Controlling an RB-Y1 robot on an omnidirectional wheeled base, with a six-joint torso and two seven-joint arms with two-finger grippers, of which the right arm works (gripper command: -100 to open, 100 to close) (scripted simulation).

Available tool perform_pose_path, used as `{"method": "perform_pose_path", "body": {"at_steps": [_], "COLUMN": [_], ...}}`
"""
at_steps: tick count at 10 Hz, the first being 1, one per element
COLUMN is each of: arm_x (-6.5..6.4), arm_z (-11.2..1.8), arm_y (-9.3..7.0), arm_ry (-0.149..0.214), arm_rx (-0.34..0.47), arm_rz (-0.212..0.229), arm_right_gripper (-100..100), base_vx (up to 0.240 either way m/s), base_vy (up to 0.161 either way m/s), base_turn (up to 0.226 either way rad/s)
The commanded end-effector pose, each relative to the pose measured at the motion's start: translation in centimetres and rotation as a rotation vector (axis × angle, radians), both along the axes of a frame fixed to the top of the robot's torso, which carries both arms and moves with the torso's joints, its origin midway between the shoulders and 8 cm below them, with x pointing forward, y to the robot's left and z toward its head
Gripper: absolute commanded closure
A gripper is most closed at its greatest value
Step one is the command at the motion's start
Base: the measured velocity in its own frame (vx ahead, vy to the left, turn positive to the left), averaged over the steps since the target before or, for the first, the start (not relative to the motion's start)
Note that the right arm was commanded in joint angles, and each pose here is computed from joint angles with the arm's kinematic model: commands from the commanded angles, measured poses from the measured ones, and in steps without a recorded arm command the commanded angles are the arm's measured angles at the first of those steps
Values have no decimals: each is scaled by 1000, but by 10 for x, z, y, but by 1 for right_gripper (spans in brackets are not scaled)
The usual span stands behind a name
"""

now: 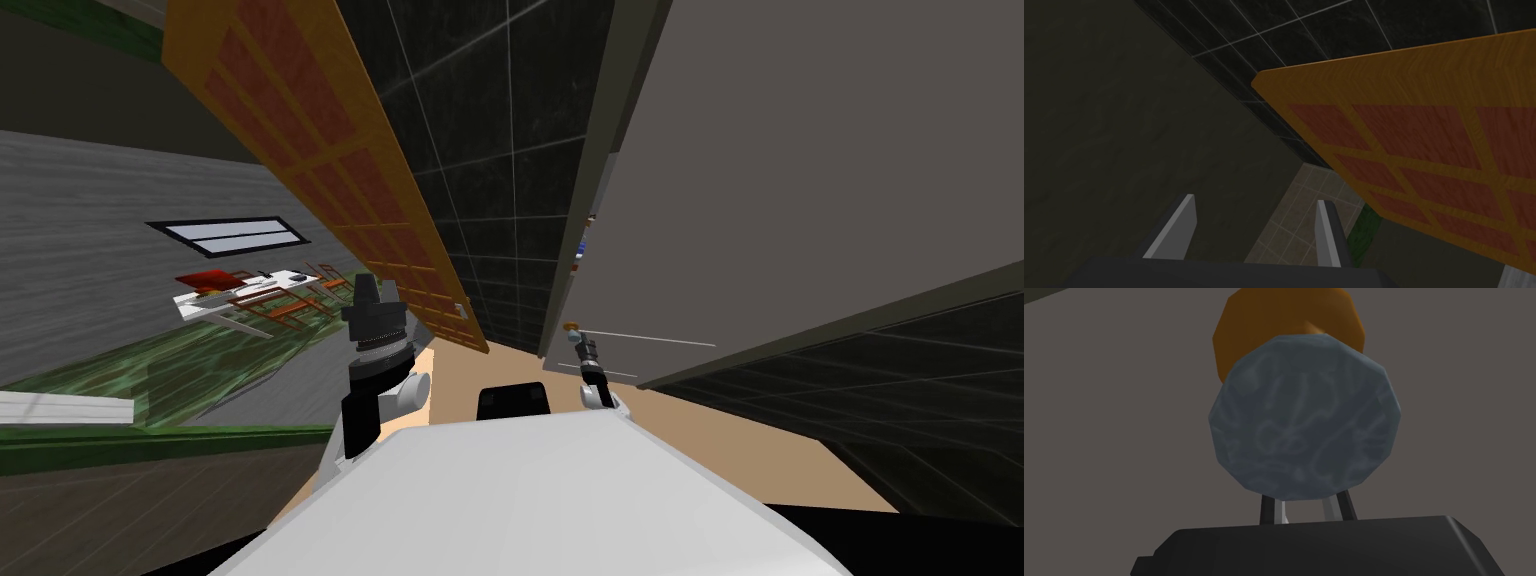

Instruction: Pull the door open

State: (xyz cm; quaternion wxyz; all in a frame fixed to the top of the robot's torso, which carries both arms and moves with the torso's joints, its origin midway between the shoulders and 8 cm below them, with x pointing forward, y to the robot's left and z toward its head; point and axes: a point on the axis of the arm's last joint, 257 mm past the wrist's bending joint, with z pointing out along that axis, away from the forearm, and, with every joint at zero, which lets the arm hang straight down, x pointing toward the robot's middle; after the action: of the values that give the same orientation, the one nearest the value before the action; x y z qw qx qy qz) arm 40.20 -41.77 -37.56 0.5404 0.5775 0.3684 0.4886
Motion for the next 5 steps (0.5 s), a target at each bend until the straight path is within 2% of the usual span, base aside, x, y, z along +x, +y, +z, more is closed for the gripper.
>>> {"method": "perform_pose_path", "body": {"at_steps": [1,2,3,5], "arm_x": [11,11,11,11], "arm_z": [9,9,8,8], "arm_y": [24,24,20,20], "arm_ry": [-41,-41,-54,-54], "arm_rx": [21,21,77,77], "arm_rz": [42,42,33,33], "arm_right_gripper": [100,100,100,100], "base_vx": [-25,-1,-32,-36], "base_vy": [-8,-3,0,-6], "base_turn": [20,30,110,17]}}
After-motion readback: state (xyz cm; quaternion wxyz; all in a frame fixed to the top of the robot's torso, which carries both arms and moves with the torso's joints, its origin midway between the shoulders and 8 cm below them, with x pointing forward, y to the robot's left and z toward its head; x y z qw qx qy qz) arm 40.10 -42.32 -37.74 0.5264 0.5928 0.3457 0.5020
